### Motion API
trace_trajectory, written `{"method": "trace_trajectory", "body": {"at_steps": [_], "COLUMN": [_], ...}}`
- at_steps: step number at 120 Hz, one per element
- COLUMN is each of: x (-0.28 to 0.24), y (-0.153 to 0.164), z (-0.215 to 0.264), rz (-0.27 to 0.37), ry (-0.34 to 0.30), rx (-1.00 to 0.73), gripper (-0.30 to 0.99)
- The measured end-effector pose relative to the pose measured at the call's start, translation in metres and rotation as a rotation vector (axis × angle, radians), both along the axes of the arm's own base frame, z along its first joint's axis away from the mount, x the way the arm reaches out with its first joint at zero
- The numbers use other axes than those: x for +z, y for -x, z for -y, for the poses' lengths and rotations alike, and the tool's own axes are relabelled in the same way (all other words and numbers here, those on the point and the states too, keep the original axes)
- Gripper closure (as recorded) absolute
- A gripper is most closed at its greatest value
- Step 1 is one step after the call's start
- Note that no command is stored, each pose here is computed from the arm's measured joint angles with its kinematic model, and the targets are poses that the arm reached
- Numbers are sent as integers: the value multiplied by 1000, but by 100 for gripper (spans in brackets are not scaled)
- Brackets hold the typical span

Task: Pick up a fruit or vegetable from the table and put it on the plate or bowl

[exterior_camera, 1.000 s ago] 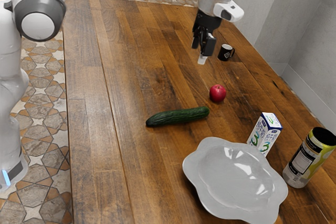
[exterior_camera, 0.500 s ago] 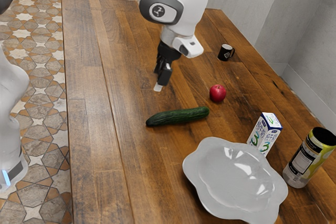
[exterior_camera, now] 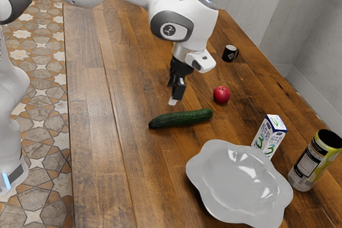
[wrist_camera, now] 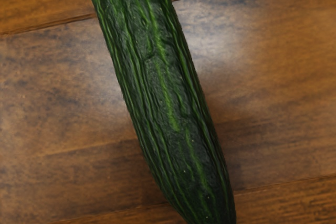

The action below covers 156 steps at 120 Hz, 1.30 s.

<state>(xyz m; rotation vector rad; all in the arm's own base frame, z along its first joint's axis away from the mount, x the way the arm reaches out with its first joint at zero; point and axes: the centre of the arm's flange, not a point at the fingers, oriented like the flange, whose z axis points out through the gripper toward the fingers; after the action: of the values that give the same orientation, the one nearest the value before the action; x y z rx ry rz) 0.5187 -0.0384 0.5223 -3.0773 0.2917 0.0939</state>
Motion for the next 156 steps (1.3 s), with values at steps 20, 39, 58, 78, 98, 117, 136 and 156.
{"method": "trace_trajectory", "body": {"at_steps": [20, 39, 58, 78, 98, 117, 136, 156], "x": [-21, -42, -52, -69, -78, -83, -94, -104], "y": [-16, -30, -37, -44, -48, -50, -53, -57], "z": [-5, -18, -26, -28, 4, 8, 4, 6], "rz": [8, 9, 12, 0, 2, 7, -1, -6], "ry": [-11, -12, 28, 37, 48, 55, 50, 43], "rx": [10, 36, 92, 121, 84, 91, 107, 109], "gripper": [0, 0, 0, 0, 0, 0, 0, 0]}}
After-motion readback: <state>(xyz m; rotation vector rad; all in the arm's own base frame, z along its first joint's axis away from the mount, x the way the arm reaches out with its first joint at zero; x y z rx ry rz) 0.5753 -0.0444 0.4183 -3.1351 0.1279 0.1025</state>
